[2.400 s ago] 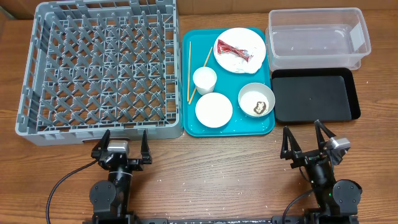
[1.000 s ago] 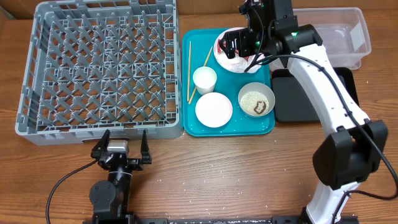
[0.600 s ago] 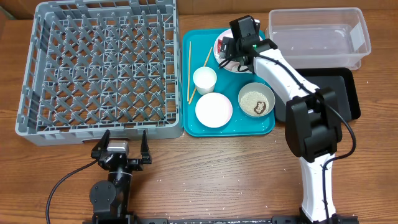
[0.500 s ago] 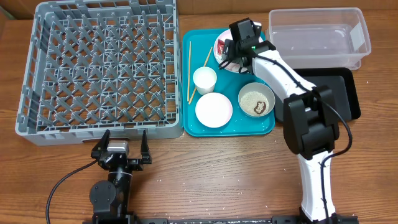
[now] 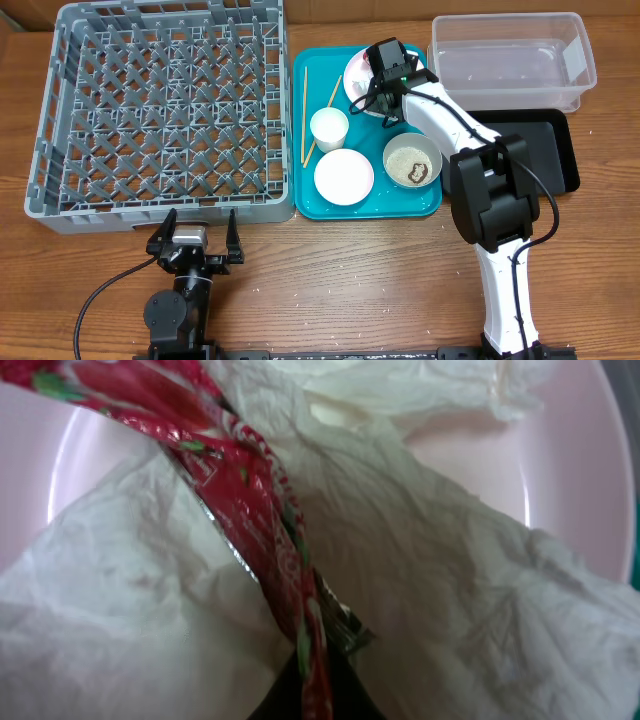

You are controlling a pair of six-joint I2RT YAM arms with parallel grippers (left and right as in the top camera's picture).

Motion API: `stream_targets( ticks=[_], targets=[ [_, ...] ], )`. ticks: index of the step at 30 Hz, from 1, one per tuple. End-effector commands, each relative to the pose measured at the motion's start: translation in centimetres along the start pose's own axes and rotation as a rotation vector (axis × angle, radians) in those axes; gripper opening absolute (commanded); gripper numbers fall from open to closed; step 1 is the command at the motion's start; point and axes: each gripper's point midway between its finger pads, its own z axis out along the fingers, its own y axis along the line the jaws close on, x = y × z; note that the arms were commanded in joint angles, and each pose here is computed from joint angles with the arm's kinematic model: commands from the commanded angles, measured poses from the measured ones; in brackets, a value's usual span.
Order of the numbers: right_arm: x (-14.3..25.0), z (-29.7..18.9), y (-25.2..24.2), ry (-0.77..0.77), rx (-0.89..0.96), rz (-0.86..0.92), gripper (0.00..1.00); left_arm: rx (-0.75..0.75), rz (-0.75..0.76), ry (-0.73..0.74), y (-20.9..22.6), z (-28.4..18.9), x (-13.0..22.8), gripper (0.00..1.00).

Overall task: Sort waste into correct bins and load items into the dishwasher
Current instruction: 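Carry the red wrapper right and drop it into the clear bin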

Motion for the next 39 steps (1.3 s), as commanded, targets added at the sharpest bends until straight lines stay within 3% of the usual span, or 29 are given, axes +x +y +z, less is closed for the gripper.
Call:
stream_targets(
  ticks=[1, 7, 13, 20, 27, 29, 39],
  targets=[
    [-4.6, -6.6, 1.9, -0.081, -0.083, 0.028, 0.04, -0.011, 0.012, -0.003, 0.2, 0.0, 0.0, 1.00],
    [-6.8, -14.9, 3.1, -0.107, -0.204, 0.036, 0.04, -0.011, 0.012, -0.003, 0.2, 0.0, 0.0, 1.00],
    [-7.6, -18.9, 3.1, -0.142, -0.247, 0.041, 0.04, -0.011, 0.012, -0.003, 0.2, 0.0, 0.0, 1.00],
    [-11.4, -22.8, -1.5, -0.275, -0.189, 0.126, 0.04, -0.011, 0.012, -0.003, 0.2, 0.0, 0.0, 1.00],
    [-15.5, -20.7, -11.1, -0.352, -0.017, 0.370, 0.04, -0.011, 0.012, -0.003, 0.2, 0.0, 0.0, 1.00],
    [-16.7, -18.2, -14.8, -0.357, 0.019, 0.513, 0.04, -0.011, 0.012, -0.003, 0.2, 0.0, 0.0, 1.00],
    [-14.5, -9.9, -19.1, -0.258, 0.083, 1.016, 0.04, -0.011, 0.012, -0.003, 0.2, 0.0, 0.0, 1.00]
  ],
)
